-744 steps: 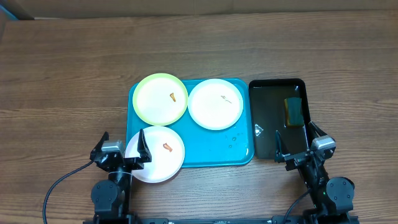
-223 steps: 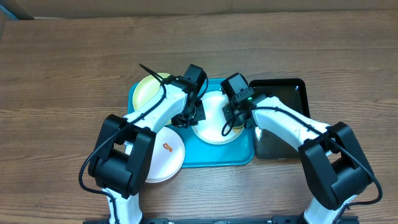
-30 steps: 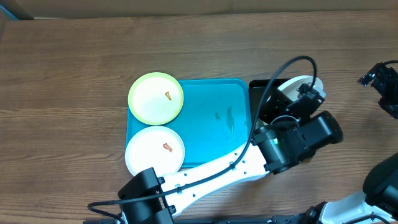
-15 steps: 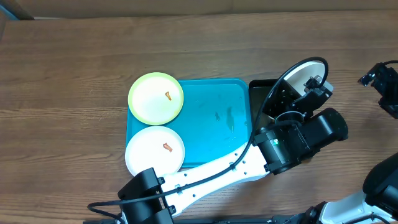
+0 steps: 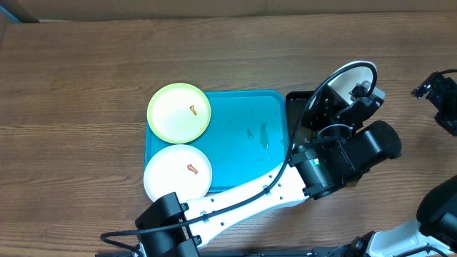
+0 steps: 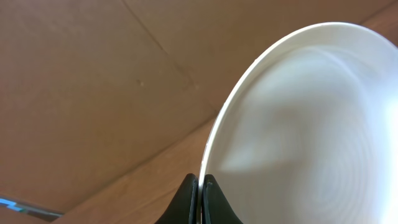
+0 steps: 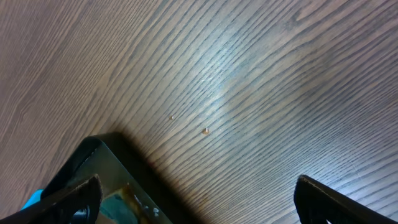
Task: Clean dirty plates on tray and stack at the side
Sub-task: 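Carry the white plate left and set it on the table beside the tray, then move the left gripper to the rim of the yellow-rimmed plate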
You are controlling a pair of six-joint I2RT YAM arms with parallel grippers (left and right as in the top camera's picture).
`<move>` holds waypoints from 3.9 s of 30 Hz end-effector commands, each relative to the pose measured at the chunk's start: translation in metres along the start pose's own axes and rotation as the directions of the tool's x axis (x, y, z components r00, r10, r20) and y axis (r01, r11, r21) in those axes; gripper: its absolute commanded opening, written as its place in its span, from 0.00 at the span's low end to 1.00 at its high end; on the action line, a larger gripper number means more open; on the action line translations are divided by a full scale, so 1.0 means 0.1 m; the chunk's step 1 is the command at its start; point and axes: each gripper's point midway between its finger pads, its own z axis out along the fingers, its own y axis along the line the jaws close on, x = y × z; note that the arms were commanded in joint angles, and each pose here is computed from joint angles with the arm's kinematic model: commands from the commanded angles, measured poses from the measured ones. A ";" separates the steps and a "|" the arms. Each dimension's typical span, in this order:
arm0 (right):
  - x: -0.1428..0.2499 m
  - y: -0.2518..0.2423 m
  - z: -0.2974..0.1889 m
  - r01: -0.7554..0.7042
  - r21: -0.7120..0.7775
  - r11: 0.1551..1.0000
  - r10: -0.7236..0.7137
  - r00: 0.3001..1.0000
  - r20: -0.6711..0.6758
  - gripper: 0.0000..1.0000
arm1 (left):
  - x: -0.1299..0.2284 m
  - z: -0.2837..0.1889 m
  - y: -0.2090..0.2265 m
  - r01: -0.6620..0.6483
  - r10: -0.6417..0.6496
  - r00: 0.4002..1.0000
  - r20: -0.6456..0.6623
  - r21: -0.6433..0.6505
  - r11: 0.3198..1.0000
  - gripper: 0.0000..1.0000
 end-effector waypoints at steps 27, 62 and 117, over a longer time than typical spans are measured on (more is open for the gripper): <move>-0.04 0.02 -0.07 0.000 -0.006 1.000 0.000 1.000 0.025 1.00 | 2.52 1.62 2.50 0.906 -0.662 0.177 -0.728 -0.143 0.399 0.04; -0.04 0.02 -0.07 0.001 -0.006 1.000 -0.001 1.000 0.025 1.00 | 5.07 1.13 3.97 0.665 -0.859 0.100 -0.502 -0.609 0.433 0.04; -0.04 0.02 -0.07 0.001 -0.006 1.000 -0.001 1.000 0.025 1.00 | 4.05 1.06 2.56 0.637 -0.516 0.081 -0.853 -0.353 0.685 0.32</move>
